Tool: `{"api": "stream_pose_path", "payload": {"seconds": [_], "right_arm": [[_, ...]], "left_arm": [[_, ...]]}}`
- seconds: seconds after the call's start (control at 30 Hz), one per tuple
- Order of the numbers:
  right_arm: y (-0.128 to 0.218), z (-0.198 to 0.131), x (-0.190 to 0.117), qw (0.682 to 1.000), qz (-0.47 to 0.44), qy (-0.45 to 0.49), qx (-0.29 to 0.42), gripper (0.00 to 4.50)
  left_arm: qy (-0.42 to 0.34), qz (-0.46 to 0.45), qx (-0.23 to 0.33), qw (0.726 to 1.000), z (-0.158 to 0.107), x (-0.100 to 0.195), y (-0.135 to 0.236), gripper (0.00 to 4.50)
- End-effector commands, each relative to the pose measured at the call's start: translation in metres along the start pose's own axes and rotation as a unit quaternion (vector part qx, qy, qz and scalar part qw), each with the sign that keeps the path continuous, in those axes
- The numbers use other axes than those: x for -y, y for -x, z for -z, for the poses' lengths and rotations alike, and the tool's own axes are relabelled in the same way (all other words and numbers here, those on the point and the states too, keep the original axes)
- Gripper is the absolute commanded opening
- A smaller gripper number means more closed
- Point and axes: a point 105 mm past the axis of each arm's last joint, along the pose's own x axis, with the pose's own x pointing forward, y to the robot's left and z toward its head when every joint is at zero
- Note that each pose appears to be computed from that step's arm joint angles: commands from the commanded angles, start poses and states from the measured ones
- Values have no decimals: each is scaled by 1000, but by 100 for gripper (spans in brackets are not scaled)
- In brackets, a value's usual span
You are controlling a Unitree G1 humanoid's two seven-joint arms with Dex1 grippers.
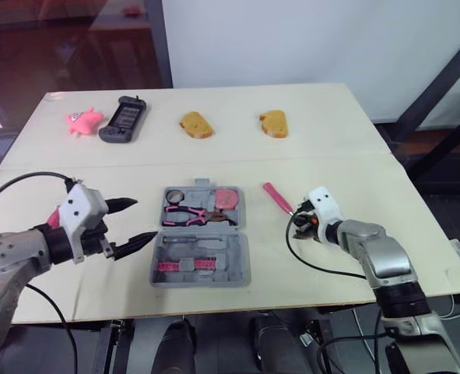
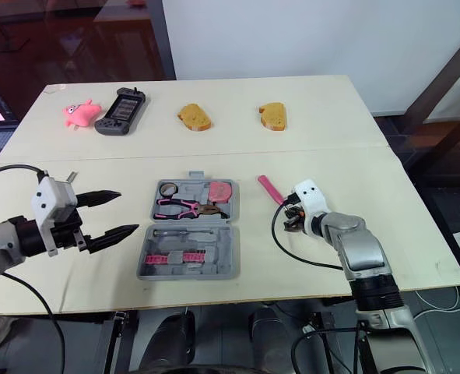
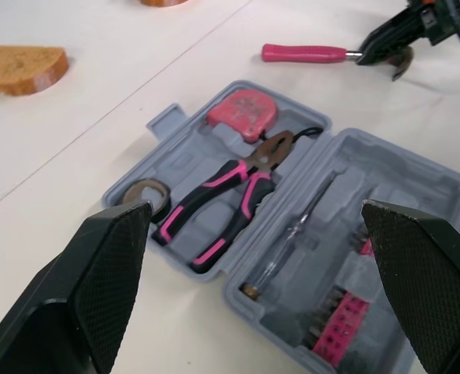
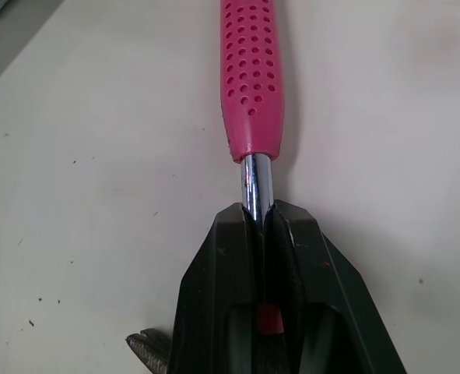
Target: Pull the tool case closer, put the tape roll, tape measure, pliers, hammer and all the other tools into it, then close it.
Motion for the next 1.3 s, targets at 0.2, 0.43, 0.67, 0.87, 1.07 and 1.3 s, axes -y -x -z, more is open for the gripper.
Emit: {"api": "stream_pose_path", "payload": {"seconds": [0.2, 0.43, 0.67, 0.87, 1.07, 1.3], "right_arm": [[31, -63, -14, 973, -89, 207, 45, 4], [59, -104, -61, 909, -236, 344, -4, 4], [48, -111, -118, 869, -281, 399, -75, 4], [25, -107, -162, 879, -279, 376, -89, 4], [11, -101, -196, 869, -293, 387, -97, 4], [6, -94, -204, 861, -301, 394, -109, 4]], "left_arm": [[-40, 5, 19, 999, 1, -8, 19, 450], [-45, -11, -27, 999, 19, -24, 47, 450], [-47, -25, -54, 997, 35, -21, 61, 450], [-37, -38, -51, 997, 37, -12, 68, 450], [-27, -47, -62, 997, 40, -6, 76, 450], [-24, -51, -66, 996, 39, -4, 78, 450]]}}
